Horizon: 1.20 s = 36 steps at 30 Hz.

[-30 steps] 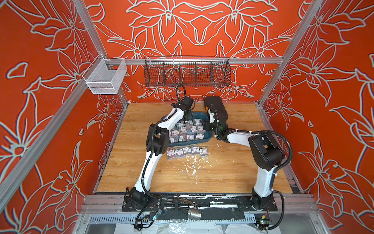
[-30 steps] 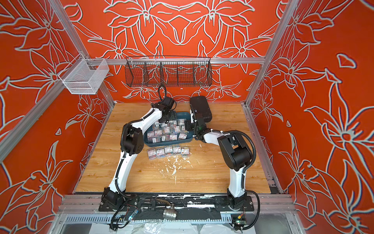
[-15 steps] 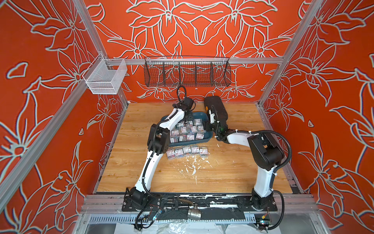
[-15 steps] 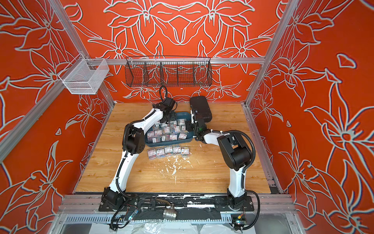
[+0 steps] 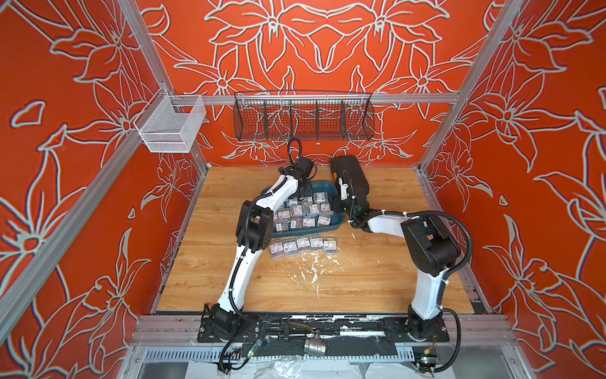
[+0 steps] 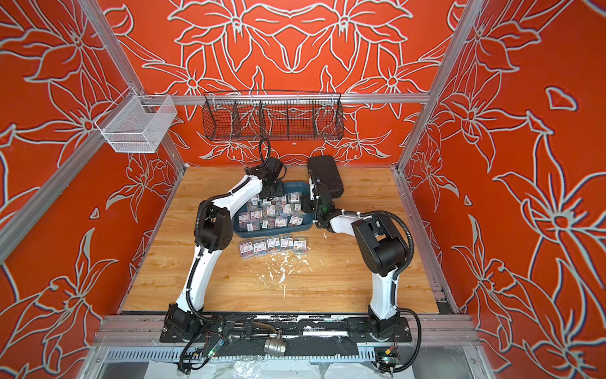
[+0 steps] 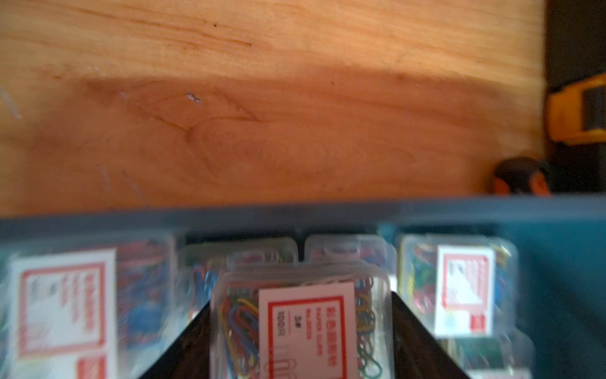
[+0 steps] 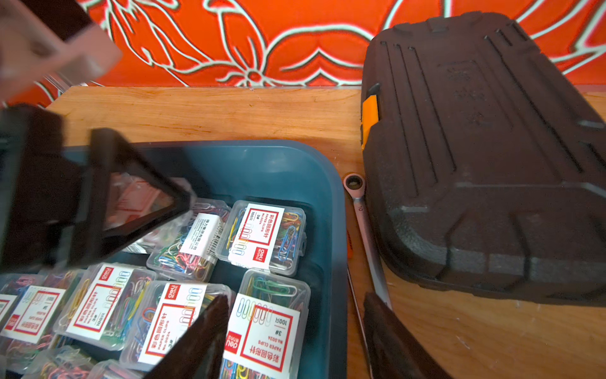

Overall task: Take the paper clips out of the storage box
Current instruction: Pick up the boxed paper clips from the storage box, then place the boxed paper clips at the center of the board.

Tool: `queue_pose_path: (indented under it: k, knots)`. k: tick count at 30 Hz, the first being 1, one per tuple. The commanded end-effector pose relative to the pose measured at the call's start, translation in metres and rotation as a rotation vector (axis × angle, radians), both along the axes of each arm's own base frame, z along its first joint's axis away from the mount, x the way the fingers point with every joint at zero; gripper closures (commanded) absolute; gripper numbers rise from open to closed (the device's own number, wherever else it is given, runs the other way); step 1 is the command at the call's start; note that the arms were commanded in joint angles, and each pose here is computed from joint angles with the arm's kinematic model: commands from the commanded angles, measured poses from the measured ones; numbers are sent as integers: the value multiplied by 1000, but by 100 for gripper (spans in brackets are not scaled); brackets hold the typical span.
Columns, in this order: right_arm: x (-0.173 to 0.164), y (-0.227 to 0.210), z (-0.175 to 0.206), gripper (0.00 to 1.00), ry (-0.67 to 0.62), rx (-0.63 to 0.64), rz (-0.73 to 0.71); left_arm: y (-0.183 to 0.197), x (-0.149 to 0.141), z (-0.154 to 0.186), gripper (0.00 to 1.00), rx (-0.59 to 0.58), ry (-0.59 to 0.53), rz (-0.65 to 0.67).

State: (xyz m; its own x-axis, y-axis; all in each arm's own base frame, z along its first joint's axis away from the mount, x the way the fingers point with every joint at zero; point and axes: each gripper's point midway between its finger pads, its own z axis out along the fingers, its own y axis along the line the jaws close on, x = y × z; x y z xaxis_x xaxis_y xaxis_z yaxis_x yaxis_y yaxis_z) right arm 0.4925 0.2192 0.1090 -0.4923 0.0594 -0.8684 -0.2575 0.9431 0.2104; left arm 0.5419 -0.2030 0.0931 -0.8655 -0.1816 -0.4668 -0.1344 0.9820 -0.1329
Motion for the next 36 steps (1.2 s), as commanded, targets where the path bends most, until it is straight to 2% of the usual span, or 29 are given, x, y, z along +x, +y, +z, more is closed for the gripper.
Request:
queue_pose_path:
  k: [1, 6, 10, 14, 18, 24, 28, 33, 36]
  knots:
    - [3, -2, 14, 35, -52, 16, -21, -23, -22, 88, 52, -41, -148, -94]
    - [-17, -19, 57, 36, -26, 47, -73, -38, -60, 113, 52, -71, -216, -179]
    - [-49, -63, 80, 35, 24, -39, -219, -48, -79, 114, 55, -139, -184, -238]
    - [-81, -105, 91, 34, 55, -127, -346, -75, -96, 120, 59, -215, -178, -337]
    - [-117, -148, 87, 38, 102, -215, -489, -109, -115, 122, 61, -233, -176, -453]
    - [-161, -202, 75, 30, 97, -182, -661, -147, -149, 119, 62, -258, -181, -601]
    - [-171, -220, 57, 29, 137, -192, -705, -166, -171, 114, 62, -279, -184, -694]
    - [-179, -249, 24, 30, 225, -193, -835, -190, -195, 101, 63, -265, -175, -823]
    - [-178, -260, 14, 34, 285, -176, -878, -202, -206, 95, 63, -247, -172, -895]
